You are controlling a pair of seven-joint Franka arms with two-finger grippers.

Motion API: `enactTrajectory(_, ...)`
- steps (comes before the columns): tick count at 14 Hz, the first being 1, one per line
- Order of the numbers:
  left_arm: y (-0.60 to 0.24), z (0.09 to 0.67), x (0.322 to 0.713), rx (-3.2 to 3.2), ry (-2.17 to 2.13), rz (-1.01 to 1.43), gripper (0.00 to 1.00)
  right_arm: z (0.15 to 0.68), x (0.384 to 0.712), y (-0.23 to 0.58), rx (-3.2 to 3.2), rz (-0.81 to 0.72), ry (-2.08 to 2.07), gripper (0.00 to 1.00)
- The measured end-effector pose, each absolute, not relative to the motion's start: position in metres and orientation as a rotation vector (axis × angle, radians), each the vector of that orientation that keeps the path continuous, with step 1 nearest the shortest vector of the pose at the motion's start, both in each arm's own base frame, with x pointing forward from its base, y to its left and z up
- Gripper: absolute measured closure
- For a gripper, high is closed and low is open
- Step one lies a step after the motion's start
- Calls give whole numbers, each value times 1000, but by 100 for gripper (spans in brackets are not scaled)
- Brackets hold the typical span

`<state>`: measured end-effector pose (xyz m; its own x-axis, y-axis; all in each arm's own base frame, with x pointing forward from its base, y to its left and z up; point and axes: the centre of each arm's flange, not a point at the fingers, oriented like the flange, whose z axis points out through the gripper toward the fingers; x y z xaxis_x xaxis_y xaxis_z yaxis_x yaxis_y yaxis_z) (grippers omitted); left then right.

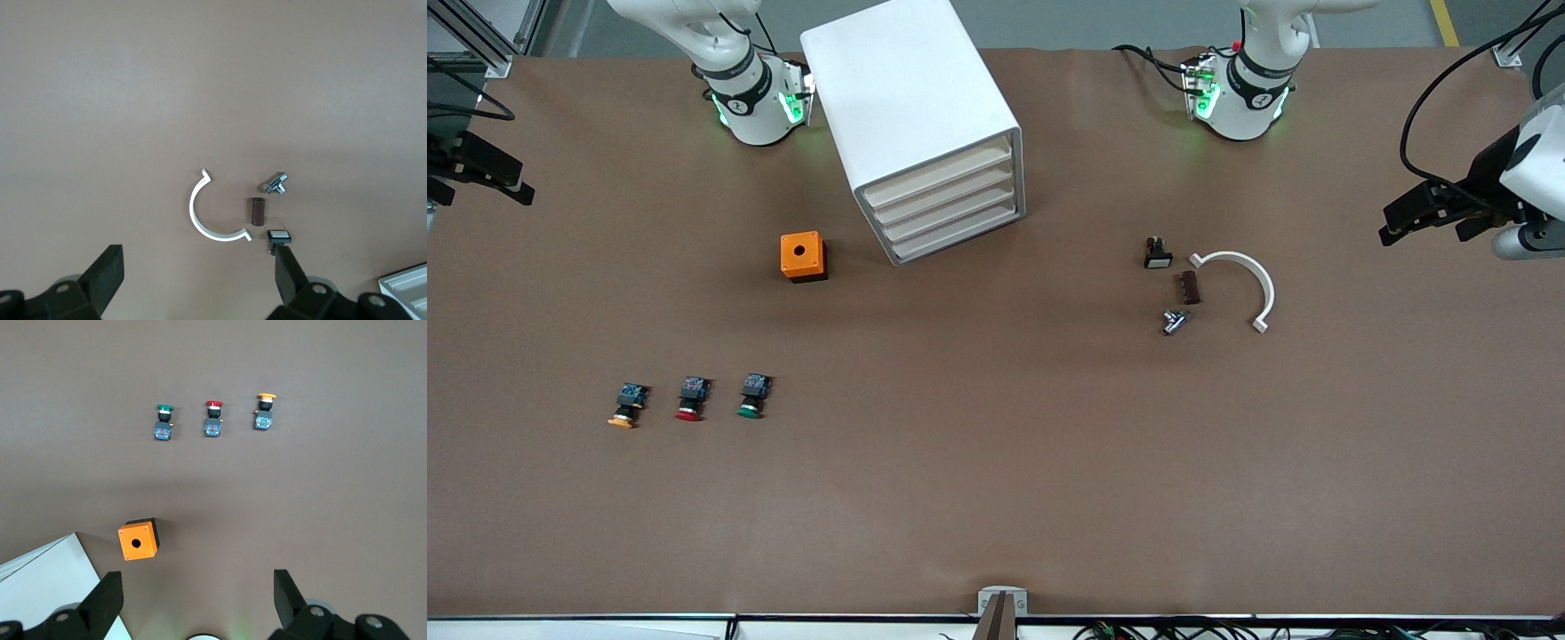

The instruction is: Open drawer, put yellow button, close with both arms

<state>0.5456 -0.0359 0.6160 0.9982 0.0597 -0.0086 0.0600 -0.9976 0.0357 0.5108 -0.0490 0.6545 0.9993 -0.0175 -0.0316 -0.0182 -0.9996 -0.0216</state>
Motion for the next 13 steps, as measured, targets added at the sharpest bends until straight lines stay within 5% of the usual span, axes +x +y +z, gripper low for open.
enactTrajectory(13, -16, 588, 560, 3103, 151, -94, 0, 653, 511, -49, -3119, 54, 28, 0)
